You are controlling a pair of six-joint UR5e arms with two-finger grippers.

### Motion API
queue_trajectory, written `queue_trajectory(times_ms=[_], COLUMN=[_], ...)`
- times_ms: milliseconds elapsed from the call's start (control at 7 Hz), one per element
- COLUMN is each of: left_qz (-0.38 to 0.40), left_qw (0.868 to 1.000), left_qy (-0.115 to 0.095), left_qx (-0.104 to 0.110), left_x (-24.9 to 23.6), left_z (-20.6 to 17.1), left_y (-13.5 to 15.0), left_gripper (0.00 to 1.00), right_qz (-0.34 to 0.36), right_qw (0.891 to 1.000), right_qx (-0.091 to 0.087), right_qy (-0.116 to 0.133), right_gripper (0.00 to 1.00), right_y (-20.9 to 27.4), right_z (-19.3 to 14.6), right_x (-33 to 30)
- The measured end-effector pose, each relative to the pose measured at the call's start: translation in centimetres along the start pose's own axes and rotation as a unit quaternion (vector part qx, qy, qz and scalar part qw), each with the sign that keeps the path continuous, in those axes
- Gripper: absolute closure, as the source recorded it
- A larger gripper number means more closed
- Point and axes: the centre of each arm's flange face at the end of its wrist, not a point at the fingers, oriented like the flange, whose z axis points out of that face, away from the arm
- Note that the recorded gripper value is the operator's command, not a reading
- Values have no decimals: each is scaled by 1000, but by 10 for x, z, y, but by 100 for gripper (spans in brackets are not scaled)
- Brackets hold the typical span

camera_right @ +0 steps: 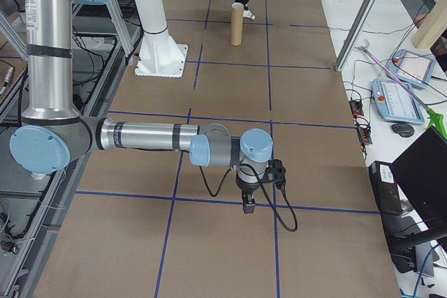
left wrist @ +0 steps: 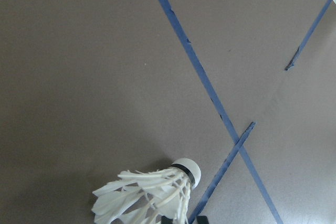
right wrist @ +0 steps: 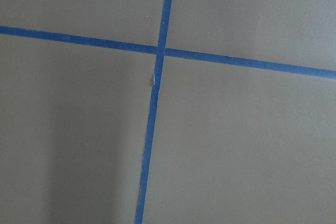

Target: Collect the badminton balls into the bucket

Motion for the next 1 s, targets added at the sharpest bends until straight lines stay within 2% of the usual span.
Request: queue_trajectory(times_ms=[286, 571, 714, 1000], left_qz=[78, 129, 147, 183], left_qw=[997, 990, 986, 976], left_qy=[-16, -51, -70, -111], left_qx=[-17, -30, -37, -43], left_x=[22, 61, 93, 171], left_z=[-33, -68, -73, -71], left_y=[-36, -62, -62, -40], left_gripper=[100, 100, 100, 100], right_qz=[0, 0, 0, 0], right_qw=[1000, 1000, 1000, 1000], right_qx=[0, 0, 0, 0], right_qy=[0, 0, 0, 0], right_gripper=[0, 0, 0, 0], right_y=[0, 0, 0, 0], right_z=[0, 0, 0, 0], right_x=[0, 0, 0, 0])
